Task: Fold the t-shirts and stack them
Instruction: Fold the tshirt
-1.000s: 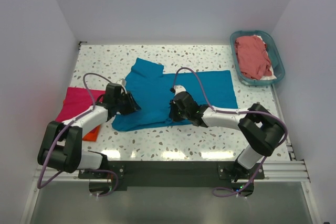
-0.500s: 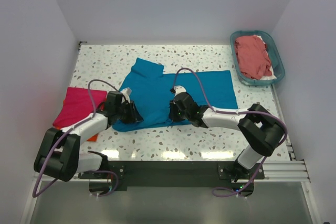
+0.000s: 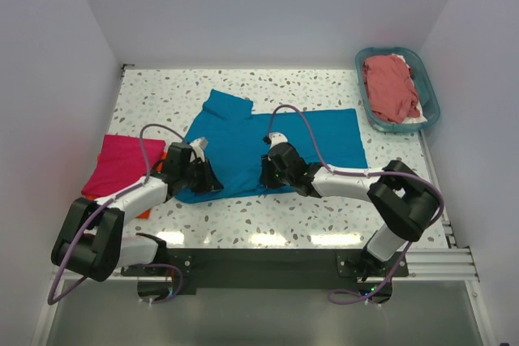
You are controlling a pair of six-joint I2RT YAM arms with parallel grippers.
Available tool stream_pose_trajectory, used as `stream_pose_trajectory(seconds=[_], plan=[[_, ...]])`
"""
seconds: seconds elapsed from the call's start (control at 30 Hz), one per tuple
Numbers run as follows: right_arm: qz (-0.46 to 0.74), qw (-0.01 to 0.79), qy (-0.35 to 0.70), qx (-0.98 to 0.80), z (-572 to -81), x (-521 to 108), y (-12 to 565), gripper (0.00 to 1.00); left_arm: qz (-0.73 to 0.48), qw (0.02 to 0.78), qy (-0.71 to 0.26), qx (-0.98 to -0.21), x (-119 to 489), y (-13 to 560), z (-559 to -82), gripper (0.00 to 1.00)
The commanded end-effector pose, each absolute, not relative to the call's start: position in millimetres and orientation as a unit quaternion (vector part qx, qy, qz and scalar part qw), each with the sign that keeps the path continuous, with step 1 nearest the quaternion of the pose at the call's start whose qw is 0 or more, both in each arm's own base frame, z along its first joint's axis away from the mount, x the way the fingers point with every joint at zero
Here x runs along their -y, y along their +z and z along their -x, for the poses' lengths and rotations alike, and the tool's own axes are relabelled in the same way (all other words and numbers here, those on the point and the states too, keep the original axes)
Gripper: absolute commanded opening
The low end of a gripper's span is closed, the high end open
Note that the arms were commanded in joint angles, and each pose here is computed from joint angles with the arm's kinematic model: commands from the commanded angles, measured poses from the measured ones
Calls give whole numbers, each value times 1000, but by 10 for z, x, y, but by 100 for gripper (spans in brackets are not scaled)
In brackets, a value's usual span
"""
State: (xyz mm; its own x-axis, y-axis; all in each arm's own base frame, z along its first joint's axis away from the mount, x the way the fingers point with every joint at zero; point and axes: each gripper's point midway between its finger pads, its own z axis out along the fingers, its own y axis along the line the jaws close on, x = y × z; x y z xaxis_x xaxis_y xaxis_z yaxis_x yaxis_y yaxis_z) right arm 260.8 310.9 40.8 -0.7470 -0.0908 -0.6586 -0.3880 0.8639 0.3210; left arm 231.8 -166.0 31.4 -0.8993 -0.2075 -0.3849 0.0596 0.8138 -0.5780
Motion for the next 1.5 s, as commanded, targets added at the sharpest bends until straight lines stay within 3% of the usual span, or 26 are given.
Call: stream_pose_trajectory(seconds=[0.0,0.13,0.3,0.37,0.5,0.67,0.8,0.9,1.17,1.33,1.47], plan=[[125,365,247,-889,-2696,-3213,673,23,25,234,-323,-917,1736,381,-2330,12],[124,371,250,-886,-2696,-3204,749,27,25,234,-334,-913,1769,407,-2331,0],[125,372,251,-885,-2690,-3212,771,26,25,232,-344,-910,1801,436,-2331,0],[124,372,250,-885,-2693,-3206,768,23,26,234,-346,-908,1809,460,-2341,0],[125,377,253,-882,-2686,-3203,839,7,22,242,-360,-901,1857,581,-2385,0],[126,385,253,-879,-2666,-3159,921,0,16,271,-368,-889,1894,737,-2528,37],[134,385,255,-877,-2608,-3120,940,0,17,269,-368,-890,1908,729,-2572,42],[152,380,262,-874,-2539,-3134,931,0,19,262,-364,-894,1901,682,-2560,41],[181,386,242,-871,-2522,-3132,866,0,20,256,-353,-900,1849,590,-2475,25],[216,440,206,-847,-2841,-3251,1198,0,69,275,-310,-907,1683,626,-2540,18],[233,487,210,-815,-3076,-3460,1633,0,146,300,-222,-916,1337,590,-2668,12]])
